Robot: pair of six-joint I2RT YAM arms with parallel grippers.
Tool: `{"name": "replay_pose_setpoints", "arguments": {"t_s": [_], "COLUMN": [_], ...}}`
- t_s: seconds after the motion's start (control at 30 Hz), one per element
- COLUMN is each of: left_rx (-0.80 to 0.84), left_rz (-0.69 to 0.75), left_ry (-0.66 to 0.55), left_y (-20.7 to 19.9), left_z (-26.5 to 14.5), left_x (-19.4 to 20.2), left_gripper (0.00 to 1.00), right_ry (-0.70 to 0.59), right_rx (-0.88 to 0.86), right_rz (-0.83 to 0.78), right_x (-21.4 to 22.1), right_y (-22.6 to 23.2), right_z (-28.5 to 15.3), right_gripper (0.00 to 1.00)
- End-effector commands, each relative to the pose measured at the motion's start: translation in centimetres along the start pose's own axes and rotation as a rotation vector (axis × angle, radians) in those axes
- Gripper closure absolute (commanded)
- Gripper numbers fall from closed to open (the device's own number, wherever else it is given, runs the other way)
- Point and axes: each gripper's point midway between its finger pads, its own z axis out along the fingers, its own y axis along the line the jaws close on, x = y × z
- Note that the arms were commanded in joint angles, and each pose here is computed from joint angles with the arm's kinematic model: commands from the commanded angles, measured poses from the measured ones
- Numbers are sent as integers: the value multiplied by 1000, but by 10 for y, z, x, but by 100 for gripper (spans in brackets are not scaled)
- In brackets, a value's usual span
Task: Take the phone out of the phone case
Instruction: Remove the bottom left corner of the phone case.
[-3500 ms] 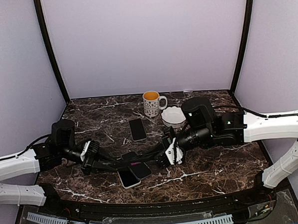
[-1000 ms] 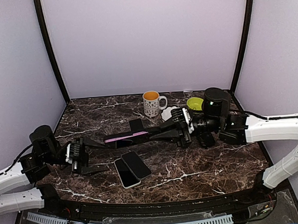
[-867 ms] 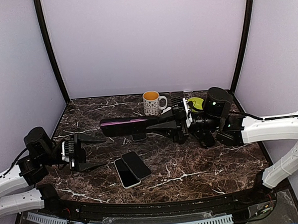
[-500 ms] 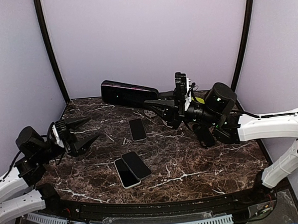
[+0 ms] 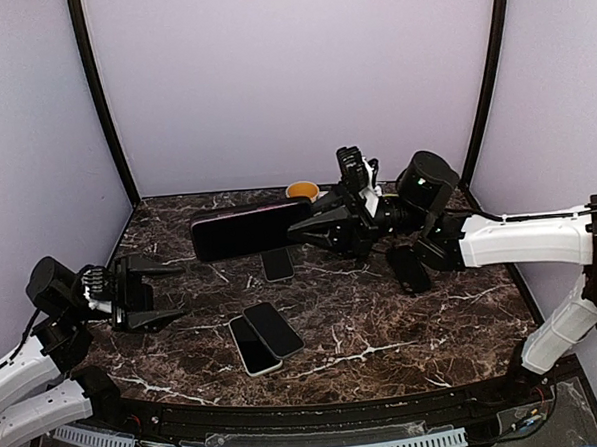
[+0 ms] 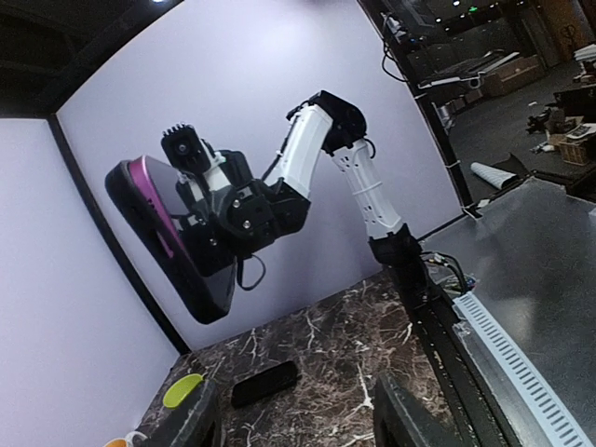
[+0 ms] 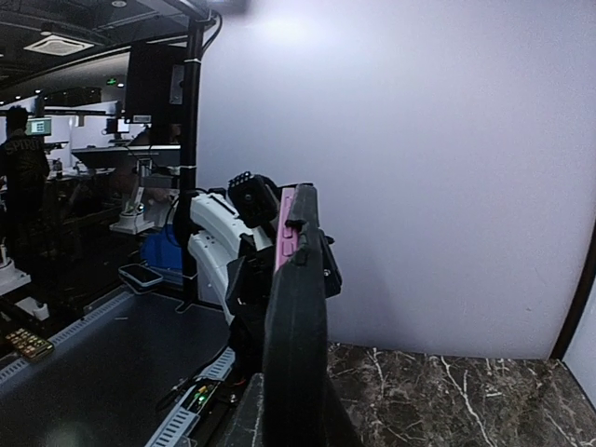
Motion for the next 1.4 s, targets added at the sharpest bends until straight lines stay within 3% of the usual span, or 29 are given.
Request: {"name": "replay_pose_setpoints", "arguments": {"t_s": [0.0, 0.43, 1.37], "left_rx": [176, 234, 296], "left_rz": [-76, -152, -189], "left_ry": [-13, -2, 16], "left_y": [-25, -31, -43], "left_z": [2, 7, 15], "left_x": [6, 16, 23], "left_gripper": [43, 48, 66], "right_ry": [-28, 45, 68], "right_rx": [-143, -224, -288], "right_rz": [-78, -98, -100], "right_x": [-22, 16, 31], "right_y": [20, 22, 32], "right_z": [2, 18, 37], "right_gripper": [100, 100, 100]}}
